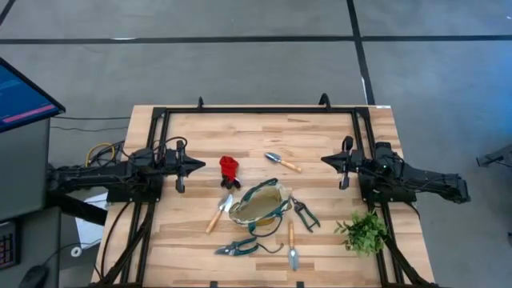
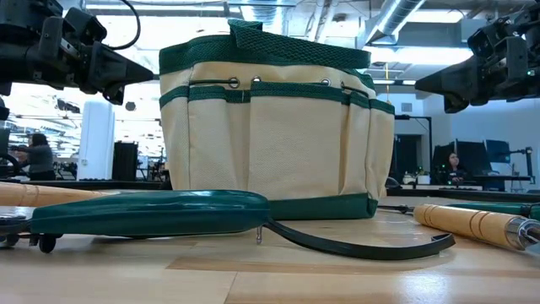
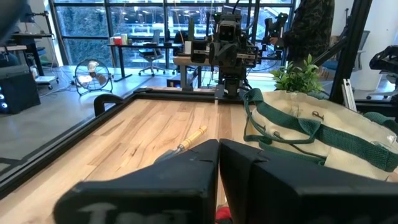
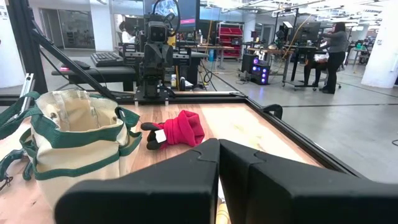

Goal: Pick & Place Garden tools in Gardening bag
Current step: Put the top shear scissors into the gardening bag

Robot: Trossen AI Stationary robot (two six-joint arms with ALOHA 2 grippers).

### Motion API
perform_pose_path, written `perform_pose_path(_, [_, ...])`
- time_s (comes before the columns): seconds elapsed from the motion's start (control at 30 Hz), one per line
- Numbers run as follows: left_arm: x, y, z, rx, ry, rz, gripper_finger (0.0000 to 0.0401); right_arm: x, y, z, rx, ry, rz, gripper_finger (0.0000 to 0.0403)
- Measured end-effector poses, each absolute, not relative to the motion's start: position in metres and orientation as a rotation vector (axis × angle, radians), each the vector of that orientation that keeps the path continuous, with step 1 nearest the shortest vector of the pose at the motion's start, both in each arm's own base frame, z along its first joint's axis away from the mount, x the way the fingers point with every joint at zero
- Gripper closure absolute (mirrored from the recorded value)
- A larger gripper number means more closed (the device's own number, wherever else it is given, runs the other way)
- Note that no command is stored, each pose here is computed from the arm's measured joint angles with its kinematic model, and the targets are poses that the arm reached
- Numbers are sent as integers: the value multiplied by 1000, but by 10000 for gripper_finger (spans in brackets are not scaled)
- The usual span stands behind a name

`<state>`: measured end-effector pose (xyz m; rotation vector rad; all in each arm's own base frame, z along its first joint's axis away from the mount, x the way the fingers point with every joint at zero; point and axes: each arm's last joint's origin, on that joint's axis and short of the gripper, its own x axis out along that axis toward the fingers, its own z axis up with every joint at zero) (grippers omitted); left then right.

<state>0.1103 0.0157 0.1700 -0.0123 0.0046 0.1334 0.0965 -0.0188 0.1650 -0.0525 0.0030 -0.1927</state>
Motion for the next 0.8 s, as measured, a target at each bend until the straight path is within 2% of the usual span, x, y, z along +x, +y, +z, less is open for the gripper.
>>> perform_pose_path(0.17, [110,16,170,-12,2,137,399,96,-19,165,-46,2,-192,403])
perform_pose_path(0.3, [110,16,170,-10,0,137,399,96,-19,168,38,-5,-192,403])
perform_pose_path(0.43, [110,16,171,-5,-2,148,399,92,-17,187,100,-46,-184,403])
perform_pose_path(0.57, [110,17,171,-5,-3,166,399,87,-15,202,139,6,-171,403])
perform_pose_path(0.8, [110,17,171,-5,-3,172,399,92,-11,228,335,190,-153,403])
